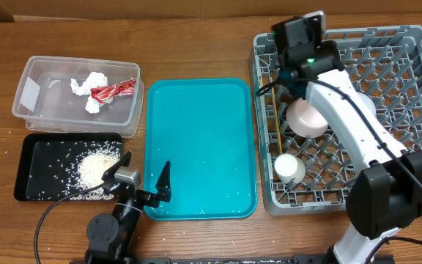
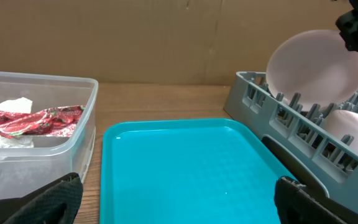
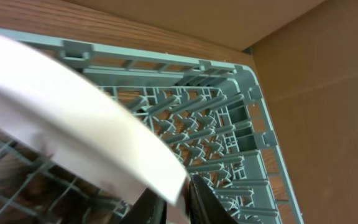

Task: Sort waste into correct bins and load items into the dishwasher
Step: 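Lift the white plate and carry it to the back of the rack, then stand the white plate upright in the rack slots and release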

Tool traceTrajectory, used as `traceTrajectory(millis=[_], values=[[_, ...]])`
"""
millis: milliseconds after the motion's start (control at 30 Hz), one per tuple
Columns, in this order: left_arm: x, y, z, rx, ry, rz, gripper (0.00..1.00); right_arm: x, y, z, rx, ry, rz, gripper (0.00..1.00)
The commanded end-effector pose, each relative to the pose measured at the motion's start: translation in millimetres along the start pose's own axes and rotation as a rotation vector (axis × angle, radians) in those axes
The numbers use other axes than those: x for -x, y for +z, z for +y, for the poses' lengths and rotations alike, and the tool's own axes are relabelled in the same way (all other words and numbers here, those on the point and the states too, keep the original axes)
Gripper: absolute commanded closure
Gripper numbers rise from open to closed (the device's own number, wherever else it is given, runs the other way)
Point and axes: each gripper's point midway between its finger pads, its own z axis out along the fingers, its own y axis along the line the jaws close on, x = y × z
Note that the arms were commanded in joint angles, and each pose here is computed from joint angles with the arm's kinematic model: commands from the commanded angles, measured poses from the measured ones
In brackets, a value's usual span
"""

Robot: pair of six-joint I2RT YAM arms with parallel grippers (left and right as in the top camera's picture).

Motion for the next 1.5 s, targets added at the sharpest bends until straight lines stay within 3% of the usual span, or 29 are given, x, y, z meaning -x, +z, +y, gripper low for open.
traceTrajectory(millis=[0, 233, 267, 300, 333, 467, 633, 767, 900, 1000, 1167, 1233, 1267, 1333, 1467], values=[[-1, 0, -2, -0.012, 0.019, -0.002, 0.0, 4, -4, -8, -0.025, 0.018, -0.012, 0.9], [-1, 0, -2, -0.012, 0.019, -0.002, 0.0, 5, -5, -17, -0.073, 0.018, -0.016, 0.94], [-1, 0, -2, -0.012, 0.02, -0.002, 0.0, 5, -5, -19, -0.084, 0.02, -0.017, 0.87], [-1, 0, -2, -0.012, 0.019, -0.002, 0.0, 6, -7, -23, -0.098, 0.024, -0.021, 0.62], [-1, 0, -2, -0.012, 0.019, -0.002, 0.0, 7, -9, -24, -0.099, 0.03, -0.027, 0.55], [-1, 0, -2, -0.012, 0.02, -0.002, 0.0, 20, -35, -29, -0.041, 0.114, -0.077, 0.55], [-1, 0, -2, -0.012, 0.019, -0.002, 0.0, 36, -83, -38, 0.182, 0.263, -0.148, 0.52], [-1, 0, -2, -0.012, 0.019, -0.002, 0.0, 40, -130, -35, 0.463, 0.342, -0.185, 0.51], [-1, 0, -2, -0.012, 0.019, -0.002, 0.0, 33, -187, -6, 0.848, 0.297, -0.177, 0.51], [-1, 0, -2, -0.012, 0.019, -0.002, 0.0, 4, -230, 16, 1.119, 0.219, -0.078, 0.52], [-1, 0, -2, -0.012, 0.019, -0.002, 0.0, -4, -251, 19, 1.203, 0.188, -0.068, 0.51], [-1, 0, -2, -0.012, 0.019, -0.002, 0.0, -7, -260, 24, 1.22, 0.164, -0.072, 0.46], [-1, 0, -2, -0.012, 0.019, -0.002, 0.0, -11, -265, 28, 1.23, 0.145, -0.064, 0.34], [-1, 0, -2, -0.012, 0.02, -0.002, 0.0, -15, -267, 30, 1.233, 0.135, -0.05, 0.0], [-1, 0, -2, -0.012, 0.019, -0.002, 0.0, -16, -266, 30, 1.232, 0.134, -0.048, 0.0]])
